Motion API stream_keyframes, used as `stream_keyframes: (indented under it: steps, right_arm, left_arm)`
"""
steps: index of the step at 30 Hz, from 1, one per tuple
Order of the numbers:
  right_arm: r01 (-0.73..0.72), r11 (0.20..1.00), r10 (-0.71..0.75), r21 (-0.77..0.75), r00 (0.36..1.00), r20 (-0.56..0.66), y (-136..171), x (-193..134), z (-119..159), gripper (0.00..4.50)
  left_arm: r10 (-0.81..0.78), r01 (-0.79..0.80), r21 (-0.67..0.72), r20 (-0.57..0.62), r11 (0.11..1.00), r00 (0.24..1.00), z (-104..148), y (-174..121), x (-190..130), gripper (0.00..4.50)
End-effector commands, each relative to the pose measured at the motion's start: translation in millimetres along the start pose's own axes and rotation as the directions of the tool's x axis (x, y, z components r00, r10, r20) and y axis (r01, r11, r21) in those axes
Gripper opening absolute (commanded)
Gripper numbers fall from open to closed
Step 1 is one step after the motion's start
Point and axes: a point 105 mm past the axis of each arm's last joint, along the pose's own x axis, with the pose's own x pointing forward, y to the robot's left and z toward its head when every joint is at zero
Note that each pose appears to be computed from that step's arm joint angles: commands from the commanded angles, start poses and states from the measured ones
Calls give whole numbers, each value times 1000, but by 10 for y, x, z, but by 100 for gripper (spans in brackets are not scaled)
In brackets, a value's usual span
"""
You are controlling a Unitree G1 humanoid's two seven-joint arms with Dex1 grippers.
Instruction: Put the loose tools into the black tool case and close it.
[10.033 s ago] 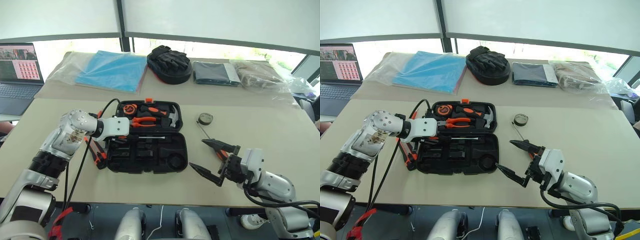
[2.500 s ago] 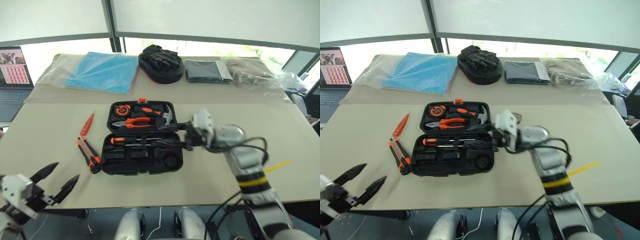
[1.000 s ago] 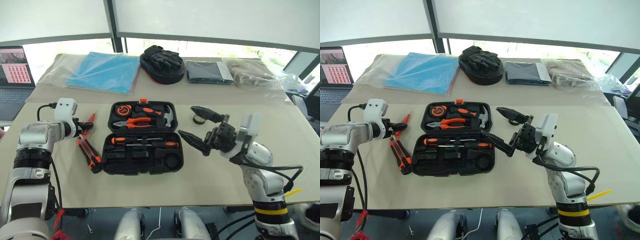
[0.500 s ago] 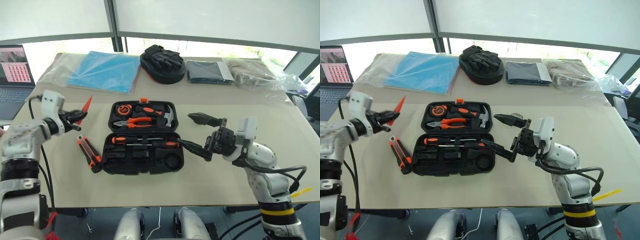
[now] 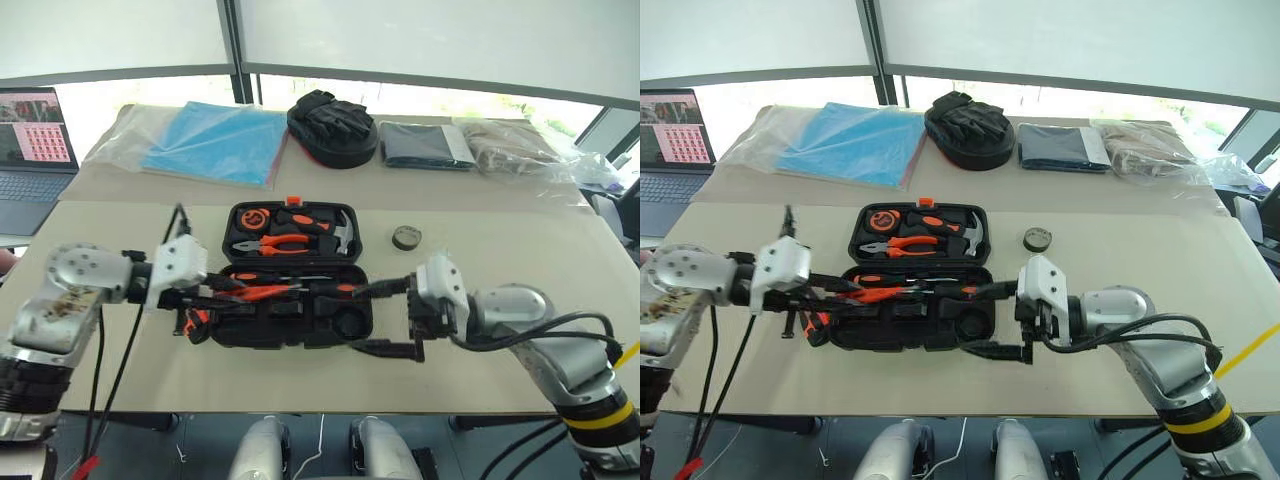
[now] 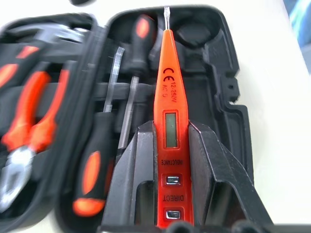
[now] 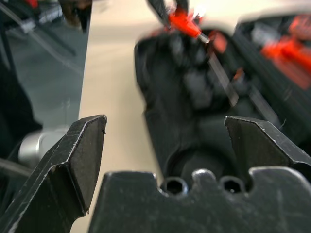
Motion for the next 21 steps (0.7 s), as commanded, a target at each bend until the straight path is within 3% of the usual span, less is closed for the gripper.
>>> stream_keyframes:
  steps: [1,12,21]
  right_arm:
    - [-2,999,1,-33,1000,-15,29,-16,46,450]
    - [24,999,-24,-24,1000,18,29,-18,31,450]
    - [40,999,-39,-21,999,31,28,-15,79,450]
  left_arm:
    - [66,-61,76,-63,995,996,4,163,-43,46]
    - [47,-25,110,-196,994,980,-143,197,129,46]
    - [39,-28,46,-268,999,963,-181,205,238,46]
